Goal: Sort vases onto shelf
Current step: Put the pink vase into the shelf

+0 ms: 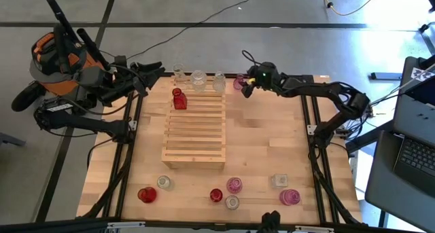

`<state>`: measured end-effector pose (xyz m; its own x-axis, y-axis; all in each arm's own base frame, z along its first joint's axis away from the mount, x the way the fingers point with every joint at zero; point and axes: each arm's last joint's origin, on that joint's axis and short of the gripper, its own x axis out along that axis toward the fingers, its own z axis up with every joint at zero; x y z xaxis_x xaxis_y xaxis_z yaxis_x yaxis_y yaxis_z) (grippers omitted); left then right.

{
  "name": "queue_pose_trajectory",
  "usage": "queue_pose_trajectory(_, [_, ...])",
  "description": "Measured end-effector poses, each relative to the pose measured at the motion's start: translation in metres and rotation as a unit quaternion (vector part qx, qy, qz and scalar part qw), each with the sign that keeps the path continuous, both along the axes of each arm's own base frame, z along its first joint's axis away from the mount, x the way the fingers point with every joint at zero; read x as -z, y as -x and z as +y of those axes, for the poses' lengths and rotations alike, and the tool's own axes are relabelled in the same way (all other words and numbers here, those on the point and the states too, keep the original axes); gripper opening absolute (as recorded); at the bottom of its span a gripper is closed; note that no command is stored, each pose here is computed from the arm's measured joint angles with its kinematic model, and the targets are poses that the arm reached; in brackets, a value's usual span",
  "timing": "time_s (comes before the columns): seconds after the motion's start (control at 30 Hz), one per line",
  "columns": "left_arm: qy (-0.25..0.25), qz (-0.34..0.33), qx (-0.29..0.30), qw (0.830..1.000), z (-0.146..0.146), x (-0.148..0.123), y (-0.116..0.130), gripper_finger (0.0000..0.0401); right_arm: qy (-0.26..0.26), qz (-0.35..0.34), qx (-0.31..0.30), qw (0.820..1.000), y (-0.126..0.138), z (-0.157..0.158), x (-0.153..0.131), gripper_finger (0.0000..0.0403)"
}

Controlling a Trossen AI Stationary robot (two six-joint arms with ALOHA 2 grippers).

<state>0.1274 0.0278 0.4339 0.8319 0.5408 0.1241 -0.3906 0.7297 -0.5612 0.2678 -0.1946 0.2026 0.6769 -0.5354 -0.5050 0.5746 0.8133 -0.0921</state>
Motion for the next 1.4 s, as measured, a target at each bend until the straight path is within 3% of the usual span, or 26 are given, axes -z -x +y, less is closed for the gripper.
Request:
queue_pose_trajectory(0.27, [0.0, 0.0, 0.0, 1.0, 0.0, 0.0, 0.0, 0.0275, -0.013, -0.027, 0.01, 1.0, -0.013, -0.009, 0.024, 0.0323])
queue_pose_trajectory(0.6, [0.0, 0.0, 0.0, 1.0, 0.0, 0.0, 0.0, 0.0275, -0.009, -0.069, 0.035, 0.997, -0.021, -0.026, 0.047, 0.0301])
queue_pose_trajectory(0.83, [0.0, 0.0, 0.0, 1.0, 0.0, 0.0, 0.0, 0.0275, -0.023, -0.068, 0.039, 0.997, -0.023, -0.027, 0.058, 0.0238])
queue_pose_trajectory(1.13, [0.0, 0.0, 0.0, 1.0, 0.0, 0.0, 0.0, 0.0275, -0.012, -0.092, -0.009, 0.996, -0.027, -0.026, 0.052, 0.0078])
queue_pose_trajectory(1.4, [0.0, 0.0, 0.0, 1.0, 0.0, 0.0, 0.0, 0.0275, 0.005, -0.13, -0.04, 0.991, -0.022, -0.02, 0.018, 0.0077])
